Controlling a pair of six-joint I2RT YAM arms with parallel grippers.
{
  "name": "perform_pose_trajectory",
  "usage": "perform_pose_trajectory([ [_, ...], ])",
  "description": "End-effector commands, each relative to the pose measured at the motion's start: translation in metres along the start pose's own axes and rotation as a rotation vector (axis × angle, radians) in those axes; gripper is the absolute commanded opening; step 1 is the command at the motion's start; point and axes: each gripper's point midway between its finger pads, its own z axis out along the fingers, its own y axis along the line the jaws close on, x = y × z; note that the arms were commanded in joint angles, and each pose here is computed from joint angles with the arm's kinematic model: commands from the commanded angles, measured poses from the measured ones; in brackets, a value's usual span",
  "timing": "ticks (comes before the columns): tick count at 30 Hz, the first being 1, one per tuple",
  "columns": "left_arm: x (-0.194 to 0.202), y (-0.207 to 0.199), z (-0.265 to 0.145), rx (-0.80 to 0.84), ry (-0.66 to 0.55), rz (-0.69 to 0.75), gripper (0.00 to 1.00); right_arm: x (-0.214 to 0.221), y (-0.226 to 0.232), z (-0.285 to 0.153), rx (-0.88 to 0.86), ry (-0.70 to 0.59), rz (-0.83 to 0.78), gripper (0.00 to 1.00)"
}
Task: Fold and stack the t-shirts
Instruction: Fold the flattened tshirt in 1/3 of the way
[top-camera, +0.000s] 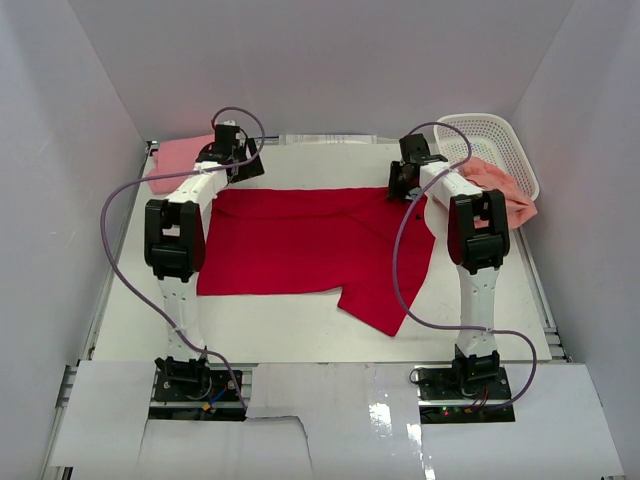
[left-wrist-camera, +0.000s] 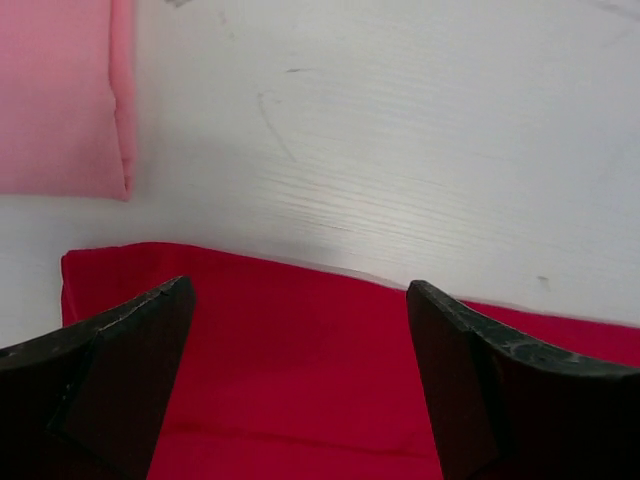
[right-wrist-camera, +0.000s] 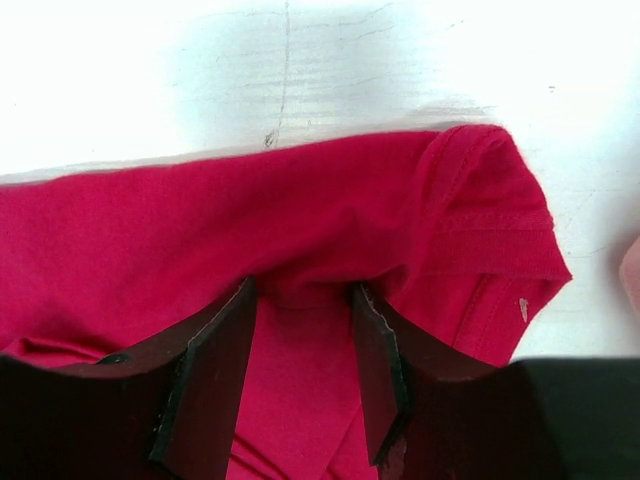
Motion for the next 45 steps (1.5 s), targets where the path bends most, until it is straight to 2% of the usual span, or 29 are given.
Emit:
perform_pose_trajectory([
  [1,-0.076,-0.045,-0.091,0.117,-0.187,0.021,0.98,-0.014,0.001,-0.033,-0.019,-0.026,-0.008,0.50],
  [2,-0.082,-0.051,-0.108,0.141,-0.206,0.012,0.98,-0.016,0.002,-0.037,-0.022,-0.033,-0.008,0.50],
  [7,-0.043,-0.099,-0.121,0.371,-0.071,-0.031,0.98,-0.027,0.015,-0.066,-0.095,-0.092,-0.033,0.51],
  [11,-0.013,-0.140,-0.111,0.486,0.016,-0.030,0.97,-0.025,0.042,-0.079,-0.252,-0.107,-0.090,0.54],
  [15,0.026,-0.184,-0.091,0.602,0.129,-0.041,0.96,-0.023,0.067,-0.073,-0.402,-0.088,-0.141,0.55],
  [17,0.032,-0.197,-0.088,0.649,0.158,-0.053,0.96,-0.023,0.079,-0.068,-0.475,-0.076,-0.165,0.55],
  [26,0.061,-0.204,-0.068,0.684,0.251,-0.102,0.96,-0.015,0.105,-0.043,-0.639,-0.033,-0.181,0.58],
  [37,0.077,-0.196,-0.063,0.664,0.278,-0.091,0.96,0.008,0.117,-0.025,-0.699,0.032,-0.176,0.56],
  [40,0.082,-0.193,-0.062,0.653,0.284,-0.084,0.96,0.011,0.117,-0.023,-0.706,0.043,-0.175,0.49],
  [41,0.082,-0.192,-0.062,0.649,0.282,-0.082,0.96,0.011,0.117,-0.023,-0.706,0.041,-0.175,0.39],
  [43,0.084,-0.190,-0.062,0.643,0.283,-0.078,0.96,0.013,0.118,-0.027,-0.715,0.046,-0.175,0.29],
  [44,0.085,-0.189,-0.062,0.642,0.284,-0.079,0.96,0.013,0.119,-0.028,-0.719,0.044,-0.177,0.20],
  [45,0.087,-0.189,-0.062,0.641,0.289,-0.078,0.96,0.014,0.119,-0.032,-0.722,0.044,-0.176,0.18],
])
